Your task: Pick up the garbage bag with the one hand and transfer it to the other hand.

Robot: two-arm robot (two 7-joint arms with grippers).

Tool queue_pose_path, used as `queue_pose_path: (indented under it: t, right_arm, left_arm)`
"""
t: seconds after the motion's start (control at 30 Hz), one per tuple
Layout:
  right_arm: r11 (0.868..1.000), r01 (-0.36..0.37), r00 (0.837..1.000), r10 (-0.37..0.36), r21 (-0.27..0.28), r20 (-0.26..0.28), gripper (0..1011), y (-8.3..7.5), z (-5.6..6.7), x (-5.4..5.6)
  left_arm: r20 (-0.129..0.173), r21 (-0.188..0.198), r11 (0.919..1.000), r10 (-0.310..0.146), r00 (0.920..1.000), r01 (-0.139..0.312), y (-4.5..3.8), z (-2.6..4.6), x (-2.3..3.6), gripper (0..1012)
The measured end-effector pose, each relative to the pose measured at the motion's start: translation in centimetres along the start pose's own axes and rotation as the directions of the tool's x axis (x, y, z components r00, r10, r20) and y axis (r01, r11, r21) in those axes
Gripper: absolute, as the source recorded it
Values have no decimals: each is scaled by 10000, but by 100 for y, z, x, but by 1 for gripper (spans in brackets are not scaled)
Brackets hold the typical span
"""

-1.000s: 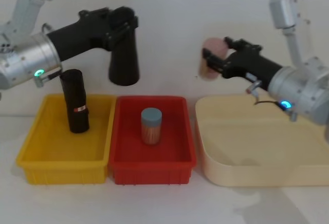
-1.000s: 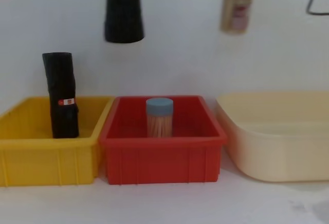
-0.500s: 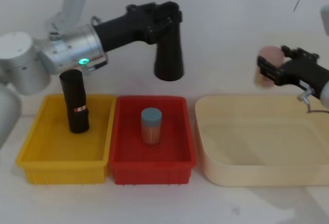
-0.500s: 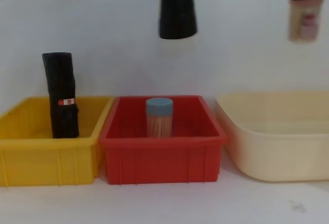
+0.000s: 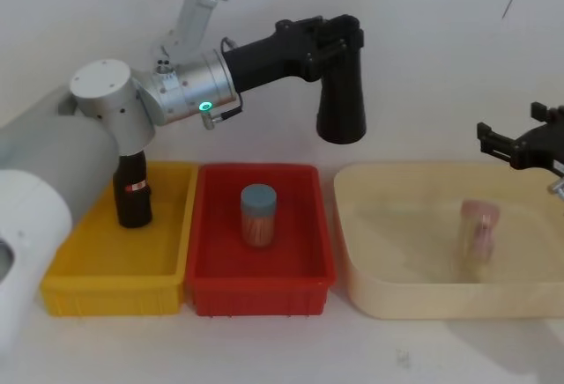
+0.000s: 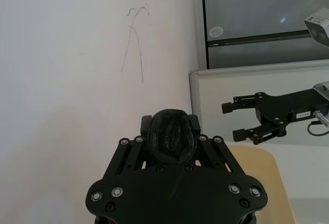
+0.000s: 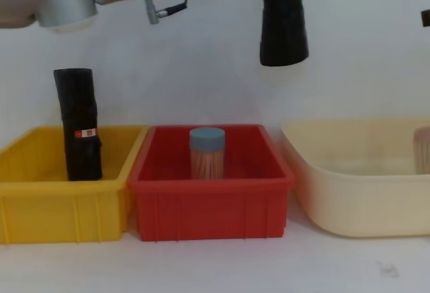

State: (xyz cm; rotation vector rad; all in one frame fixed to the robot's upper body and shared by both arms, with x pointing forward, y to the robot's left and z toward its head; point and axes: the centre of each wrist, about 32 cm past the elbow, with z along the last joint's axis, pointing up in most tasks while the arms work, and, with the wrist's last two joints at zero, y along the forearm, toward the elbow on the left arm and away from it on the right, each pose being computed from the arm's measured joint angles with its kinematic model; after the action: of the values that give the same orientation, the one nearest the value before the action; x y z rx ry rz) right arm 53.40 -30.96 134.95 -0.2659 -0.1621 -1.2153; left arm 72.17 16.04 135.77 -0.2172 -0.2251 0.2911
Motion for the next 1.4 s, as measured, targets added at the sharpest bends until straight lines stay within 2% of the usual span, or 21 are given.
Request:
queue_pose_path:
  t: [0.2,0.5,0.73,0.9,1.1,1.4]
  right_arm:
    - [9999,92,10000,-93,-106,-13,1002,-28,-22,22]
    - [9997,-252,9997,252,74,20,999,-45,-4,16]
    - [9951,-924,9957,924,365,20,999,-28,32,-35]
    - [9864,-1538,9880,1543,589,-53,999,44,57,-163]
    - [9776,-2004,9793,2019,642,-175,999,184,22,-334]
    - [9769,-2056,9779,2074,585,-260,999,385,-32,-526]
  left_arm:
    - [35,62,9999,-143,9999,143,-66,-29,13,387]
    - [101,133,9997,-229,9997,228,-104,-41,17,387]
    - [144,167,9995,-252,9996,250,-117,-40,18,387]
    - [164,186,9995,-270,9995,267,-123,-39,18,387]
    - [177,202,9994,-274,9995,271,-123,-39,19,387]
    - [189,213,9994,-285,9994,281,-128,-36,19,387]
